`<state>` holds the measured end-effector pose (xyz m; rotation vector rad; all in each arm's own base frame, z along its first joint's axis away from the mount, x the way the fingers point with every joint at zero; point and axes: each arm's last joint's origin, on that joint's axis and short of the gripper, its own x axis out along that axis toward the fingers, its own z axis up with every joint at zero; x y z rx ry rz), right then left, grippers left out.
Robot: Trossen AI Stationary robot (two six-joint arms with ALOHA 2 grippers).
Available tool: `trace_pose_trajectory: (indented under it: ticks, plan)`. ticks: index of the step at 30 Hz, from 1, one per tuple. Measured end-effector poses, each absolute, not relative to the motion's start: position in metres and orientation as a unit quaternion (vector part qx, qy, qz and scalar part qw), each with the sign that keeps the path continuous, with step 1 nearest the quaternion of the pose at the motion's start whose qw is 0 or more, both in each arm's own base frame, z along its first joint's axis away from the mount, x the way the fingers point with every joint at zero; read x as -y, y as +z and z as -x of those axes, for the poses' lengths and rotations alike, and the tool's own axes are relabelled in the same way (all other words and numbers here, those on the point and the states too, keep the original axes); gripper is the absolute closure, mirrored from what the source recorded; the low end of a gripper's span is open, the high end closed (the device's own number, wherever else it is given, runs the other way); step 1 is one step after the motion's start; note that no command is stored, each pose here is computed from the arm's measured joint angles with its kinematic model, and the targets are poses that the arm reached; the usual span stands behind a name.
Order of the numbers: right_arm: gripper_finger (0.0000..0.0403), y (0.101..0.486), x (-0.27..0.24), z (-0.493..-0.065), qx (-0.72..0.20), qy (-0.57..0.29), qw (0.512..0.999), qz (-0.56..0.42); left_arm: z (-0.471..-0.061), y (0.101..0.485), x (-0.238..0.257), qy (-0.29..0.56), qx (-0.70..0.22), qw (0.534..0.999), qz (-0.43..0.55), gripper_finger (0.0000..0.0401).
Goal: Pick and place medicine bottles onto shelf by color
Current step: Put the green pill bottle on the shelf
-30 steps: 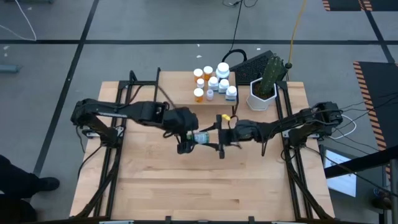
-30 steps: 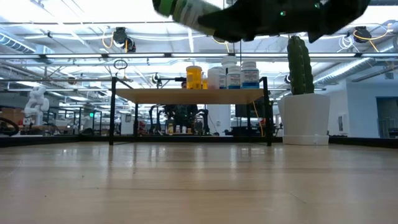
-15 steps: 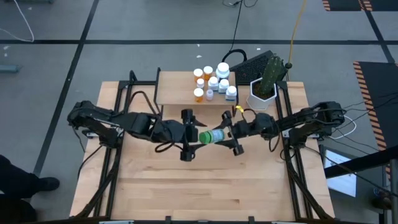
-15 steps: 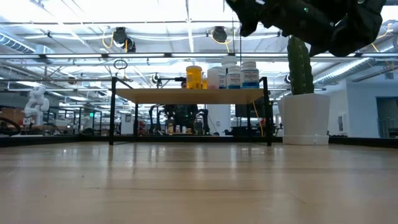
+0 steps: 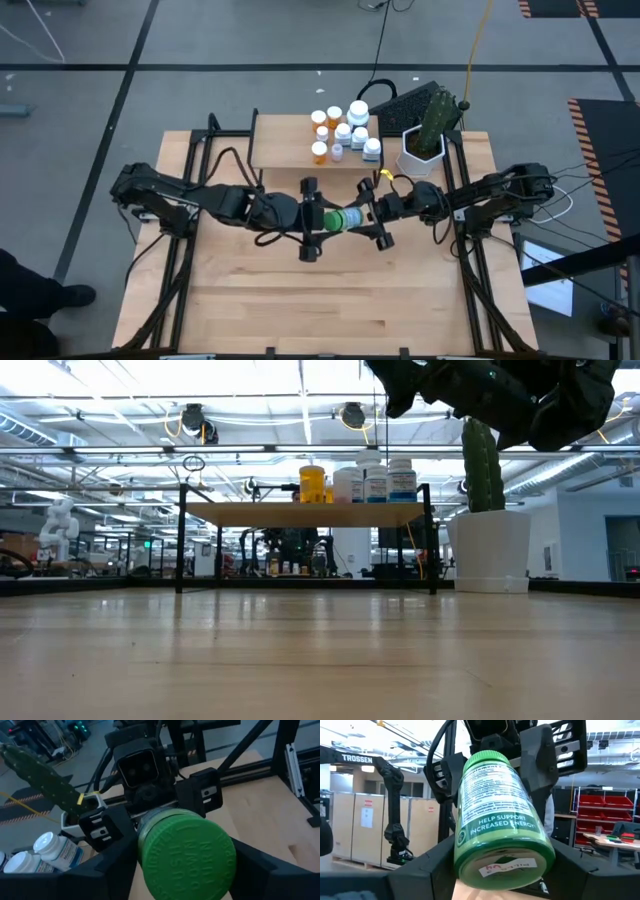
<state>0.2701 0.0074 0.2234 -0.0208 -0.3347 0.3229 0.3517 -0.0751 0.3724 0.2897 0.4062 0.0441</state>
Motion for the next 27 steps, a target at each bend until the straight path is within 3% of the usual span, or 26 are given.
trace_pose_trajectory:
  ticks: [4, 9, 15, 21, 27]
  plan:
    - [0.0173, 0.224, -0.007, -0.27, 0.168, 0.159, 0.973, 0.011, -0.352, 0.372, 0.076, 0.022, -0.202, 0.969, -0.141, 0.0174]
    - [0.0169, 0.223, -0.007, -0.271, 0.162, 0.155, 0.975, 0.005, -0.351, 0.371, 0.071, 0.026, -0.213, 0.967, -0.136, 0.0174]
    - [0.0123, 0.216, 0.003, -0.274, 0.124, 0.11, 0.986, 0.007, -0.341, 0.379, 0.05, 0.049, -0.27, 0.954, -0.123, 0.0178]
    - [0.0068, 0.195, 0.015, -0.277, 0.02, 0.022, 1.0, 0.004, -0.318, 0.402, 0.005, 0.119, -0.357, 0.922, -0.089, 0.0176]
    - [0.0058, 0.183, 0.02, -0.276, -0.044, 0.0, 0.999, -0.001, -0.3, 0.405, -0.072, 0.167, -0.403, 0.9, -0.009, 0.0175]
